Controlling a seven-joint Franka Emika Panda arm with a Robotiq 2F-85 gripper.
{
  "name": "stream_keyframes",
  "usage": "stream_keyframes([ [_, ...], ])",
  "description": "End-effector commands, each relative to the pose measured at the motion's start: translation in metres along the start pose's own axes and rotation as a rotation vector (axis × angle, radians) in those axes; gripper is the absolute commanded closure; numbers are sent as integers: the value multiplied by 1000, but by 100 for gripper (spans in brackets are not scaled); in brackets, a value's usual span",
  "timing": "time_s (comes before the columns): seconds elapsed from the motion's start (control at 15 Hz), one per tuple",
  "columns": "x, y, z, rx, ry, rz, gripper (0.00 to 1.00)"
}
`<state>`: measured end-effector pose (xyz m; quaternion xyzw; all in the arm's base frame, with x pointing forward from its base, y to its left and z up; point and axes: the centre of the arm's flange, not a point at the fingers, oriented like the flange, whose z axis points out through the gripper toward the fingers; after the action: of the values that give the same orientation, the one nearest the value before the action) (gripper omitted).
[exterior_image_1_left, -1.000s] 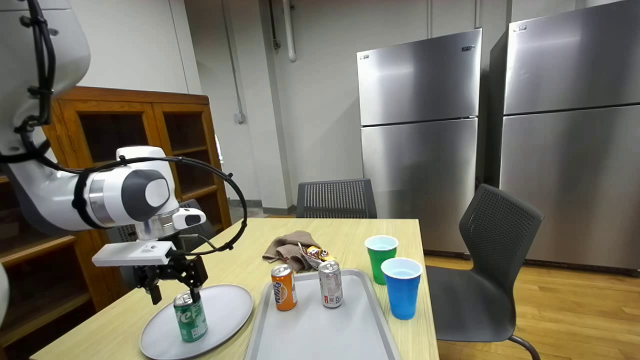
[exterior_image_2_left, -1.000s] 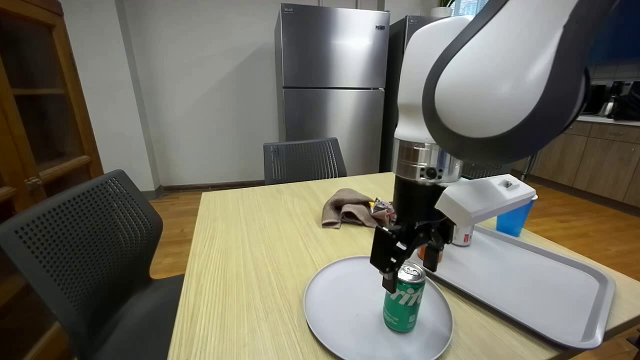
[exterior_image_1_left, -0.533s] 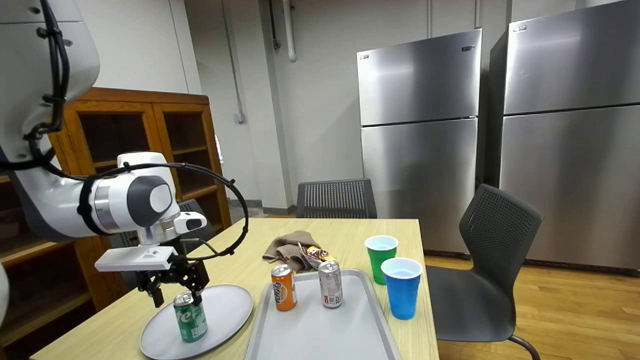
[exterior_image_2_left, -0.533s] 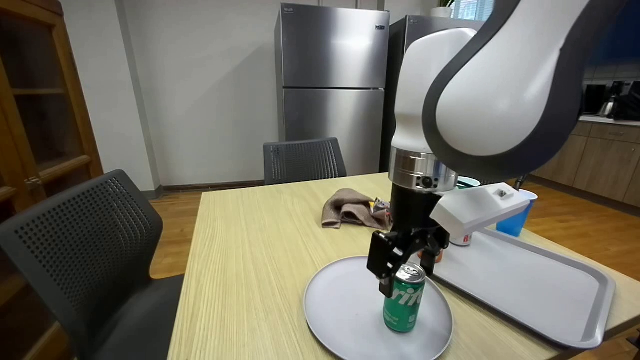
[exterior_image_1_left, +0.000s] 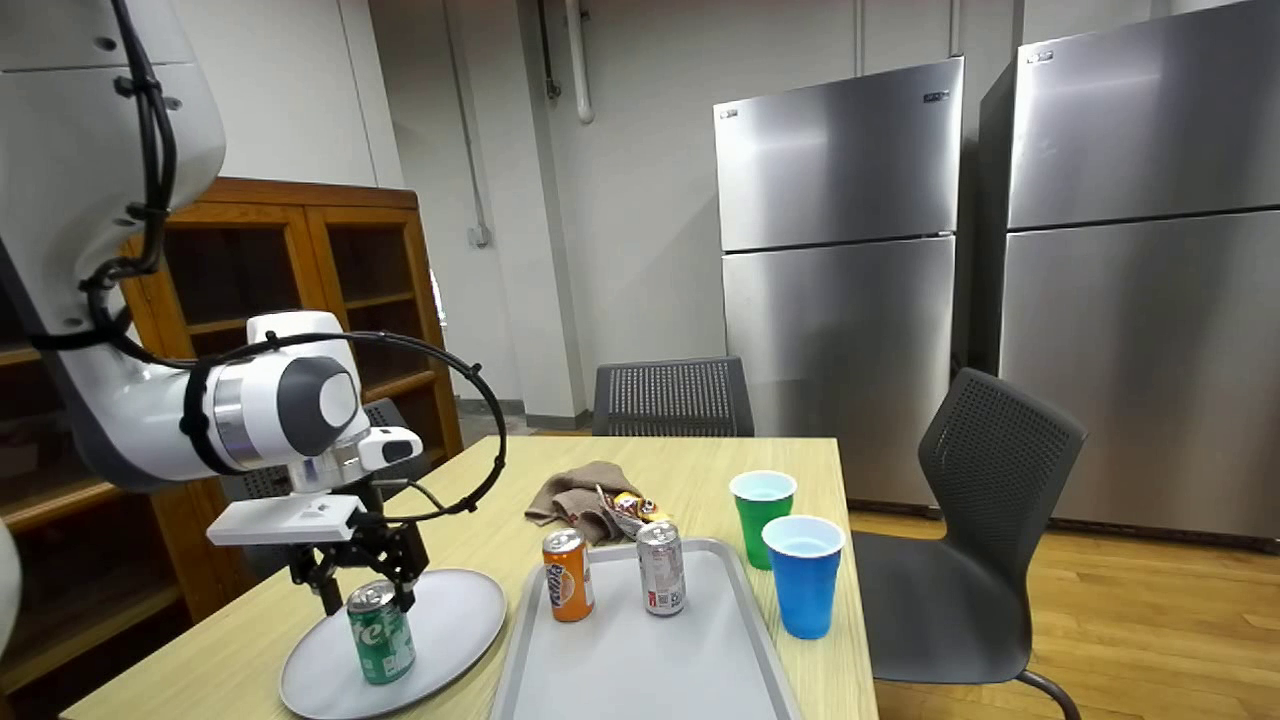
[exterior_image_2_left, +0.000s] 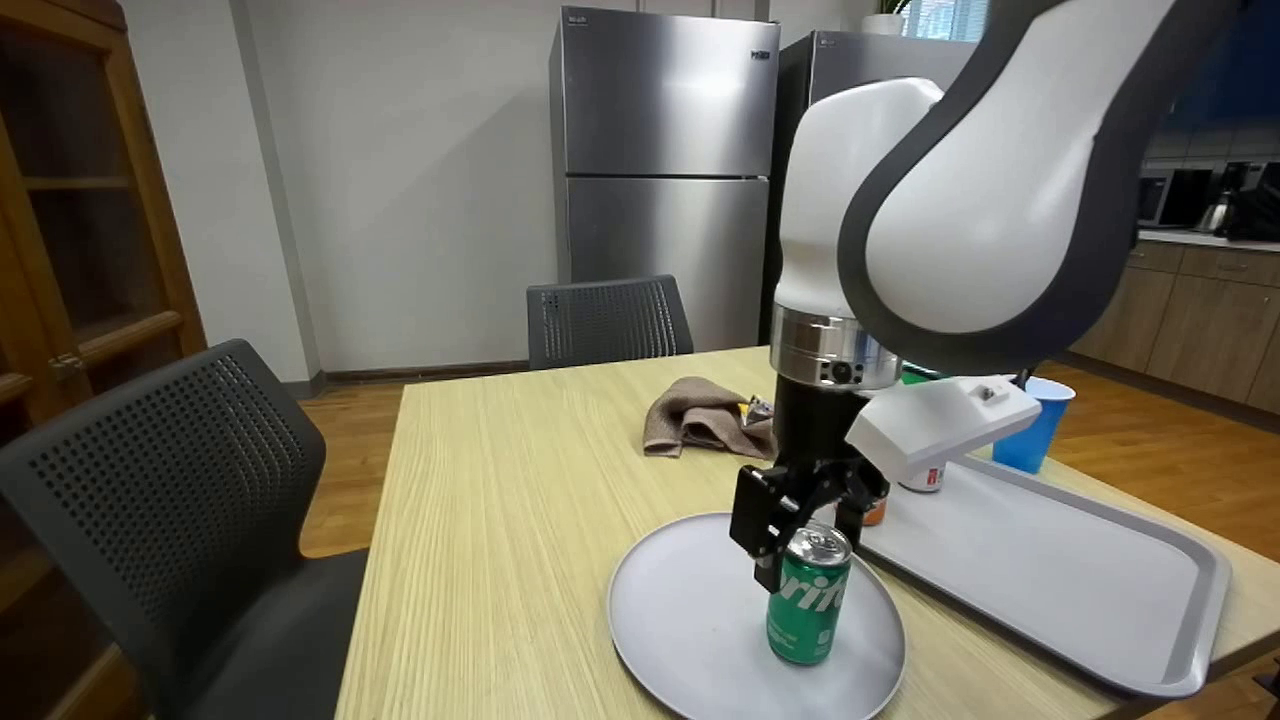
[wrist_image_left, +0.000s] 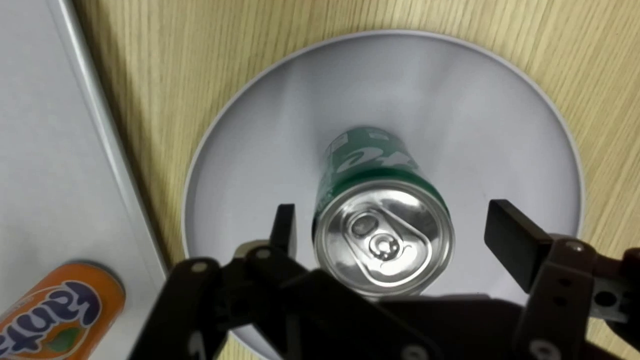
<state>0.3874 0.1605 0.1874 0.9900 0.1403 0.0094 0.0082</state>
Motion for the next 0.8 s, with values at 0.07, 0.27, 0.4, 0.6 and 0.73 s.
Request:
stream_keyframes([
  [0.07, 9, -7, 5, -15, 18, 5, 42],
  [0.27, 10, -6, 2, -20, 24, 3, 62],
  [0.4, 12, -5, -4, -15, 34, 8, 62],
  [0.6, 17, 0, -19, 8, 60, 25, 62],
  [0.73, 22, 4, -29, 21, 85, 51, 62],
])
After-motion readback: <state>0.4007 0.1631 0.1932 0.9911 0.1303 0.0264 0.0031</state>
